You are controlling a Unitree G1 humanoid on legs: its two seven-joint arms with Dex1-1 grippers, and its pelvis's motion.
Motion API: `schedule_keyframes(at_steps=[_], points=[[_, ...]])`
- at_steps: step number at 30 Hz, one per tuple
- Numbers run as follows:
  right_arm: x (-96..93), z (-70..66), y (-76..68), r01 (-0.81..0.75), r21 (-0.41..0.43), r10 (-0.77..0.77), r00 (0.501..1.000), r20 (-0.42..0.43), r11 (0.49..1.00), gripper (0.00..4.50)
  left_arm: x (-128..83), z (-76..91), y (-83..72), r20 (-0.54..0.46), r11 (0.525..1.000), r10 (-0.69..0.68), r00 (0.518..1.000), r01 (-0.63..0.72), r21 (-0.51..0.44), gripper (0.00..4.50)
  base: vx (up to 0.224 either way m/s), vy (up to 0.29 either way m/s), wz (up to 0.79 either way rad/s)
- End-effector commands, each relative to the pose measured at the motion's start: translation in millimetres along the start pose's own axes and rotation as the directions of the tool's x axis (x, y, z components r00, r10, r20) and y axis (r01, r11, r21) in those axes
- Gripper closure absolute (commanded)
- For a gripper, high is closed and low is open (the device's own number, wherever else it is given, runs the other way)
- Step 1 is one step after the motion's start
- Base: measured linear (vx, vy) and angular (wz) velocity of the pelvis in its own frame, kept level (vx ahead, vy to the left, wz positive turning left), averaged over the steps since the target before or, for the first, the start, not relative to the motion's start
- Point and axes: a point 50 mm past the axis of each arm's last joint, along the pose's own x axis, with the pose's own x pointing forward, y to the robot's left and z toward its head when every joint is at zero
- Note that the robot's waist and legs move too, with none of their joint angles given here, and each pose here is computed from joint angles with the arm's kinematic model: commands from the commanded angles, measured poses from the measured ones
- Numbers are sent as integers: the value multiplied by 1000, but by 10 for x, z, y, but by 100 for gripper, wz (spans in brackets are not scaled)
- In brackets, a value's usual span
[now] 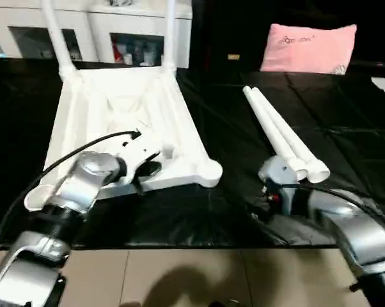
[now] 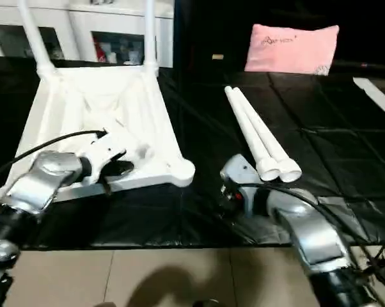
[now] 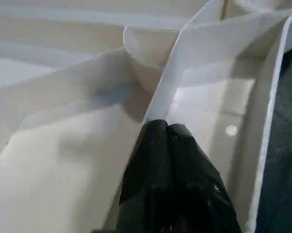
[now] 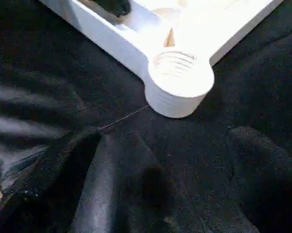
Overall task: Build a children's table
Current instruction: Rotate table base
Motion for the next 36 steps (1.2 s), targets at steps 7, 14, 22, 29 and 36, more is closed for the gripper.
schedule_keyframes(at_steps=[7,14,22,29,36], points=[[-67,152,-54,159,95,-170,978,123,983,0,-236,274,7,283,971,89,955,-20,-239,440,0,0,0],[-2,146,-73,324,343,-405,893,196,881,0,-540,170,-59,350,855,456,819,-293,-428,399,0,0,0],[54,173,-10,411,333,-502,825,261,849,0,-645,48,-343,315,719,630,710,-381,-580,325,0,0,0],[15,195,-58,499,327,-581,777,242,803,0,-553,-21,-427,233,665,681,694,-454,-593,283,0,0,0],[20,151,-36,483,404,-595,773,219,776,0,-521,-37,-496,209,677,672,711,-474,-563,220,0,0,0]])
